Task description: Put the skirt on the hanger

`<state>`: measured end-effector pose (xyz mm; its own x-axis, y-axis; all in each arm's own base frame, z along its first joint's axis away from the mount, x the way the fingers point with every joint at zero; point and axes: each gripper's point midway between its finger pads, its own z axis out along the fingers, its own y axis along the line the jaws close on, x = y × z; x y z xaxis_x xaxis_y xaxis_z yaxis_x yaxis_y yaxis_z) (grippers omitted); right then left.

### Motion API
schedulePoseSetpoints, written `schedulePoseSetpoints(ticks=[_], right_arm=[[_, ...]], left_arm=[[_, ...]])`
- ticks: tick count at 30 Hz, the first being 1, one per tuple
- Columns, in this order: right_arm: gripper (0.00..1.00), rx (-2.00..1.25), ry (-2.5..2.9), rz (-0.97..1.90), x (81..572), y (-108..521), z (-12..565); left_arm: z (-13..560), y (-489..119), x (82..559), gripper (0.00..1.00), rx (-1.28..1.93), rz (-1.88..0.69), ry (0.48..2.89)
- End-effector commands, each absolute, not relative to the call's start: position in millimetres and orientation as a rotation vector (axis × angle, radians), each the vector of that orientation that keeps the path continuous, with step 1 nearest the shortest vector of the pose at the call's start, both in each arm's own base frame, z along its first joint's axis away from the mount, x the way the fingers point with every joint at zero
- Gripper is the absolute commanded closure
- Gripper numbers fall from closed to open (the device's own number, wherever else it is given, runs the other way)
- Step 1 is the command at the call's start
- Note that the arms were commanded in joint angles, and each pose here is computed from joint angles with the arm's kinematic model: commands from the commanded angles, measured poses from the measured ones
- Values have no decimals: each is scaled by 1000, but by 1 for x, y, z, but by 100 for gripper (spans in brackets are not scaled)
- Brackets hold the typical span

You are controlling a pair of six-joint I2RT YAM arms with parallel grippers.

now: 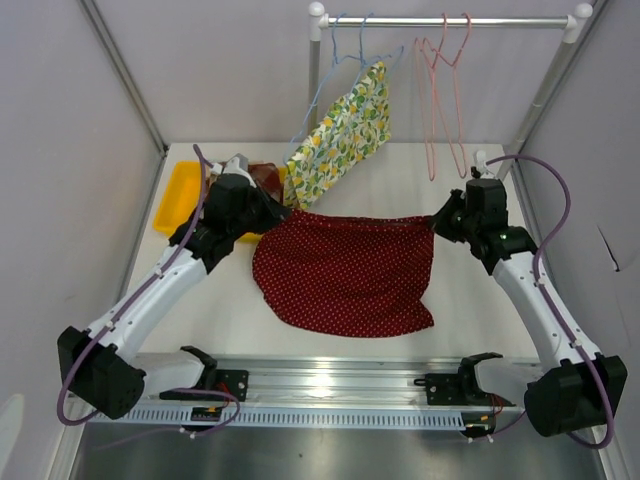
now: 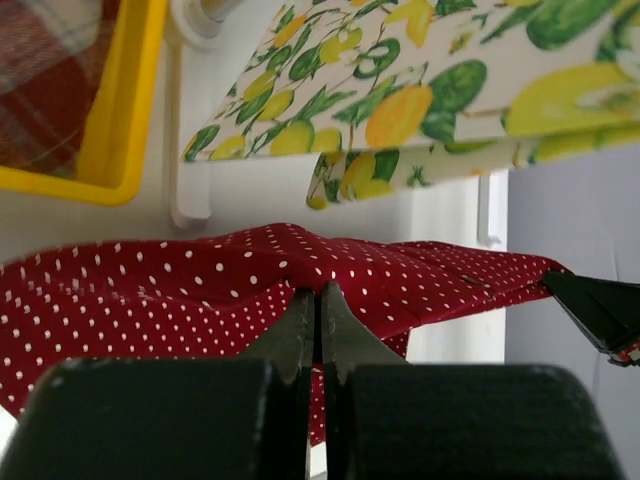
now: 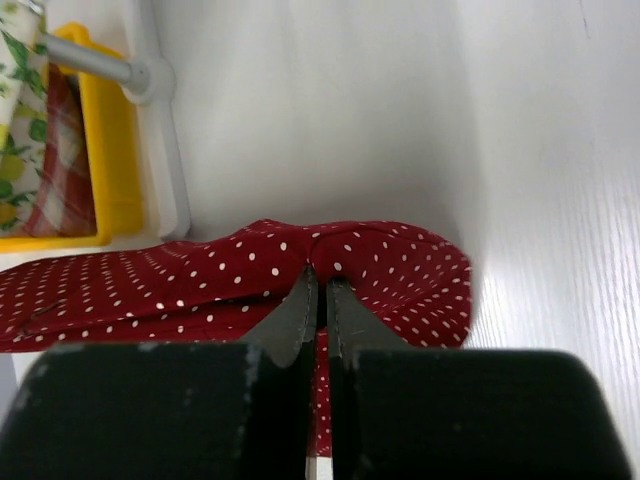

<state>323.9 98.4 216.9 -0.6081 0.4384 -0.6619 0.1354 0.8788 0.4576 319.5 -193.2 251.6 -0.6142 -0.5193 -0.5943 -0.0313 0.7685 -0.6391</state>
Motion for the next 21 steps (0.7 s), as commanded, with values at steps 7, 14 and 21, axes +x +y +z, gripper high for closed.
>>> schedulePoseSetpoints(ticks=[7,14,21], right_arm=[[100,314,2078,579,361,104,218],[100,376,2170,593,341,103,180],[100,547,2292,688,271,109,109]], left_arm=[[231,-194,354,100,-357,-859,2034],[176,-194,334,100,-380,-899,2094],[106,-187,283,100,-433,-936,2199]])
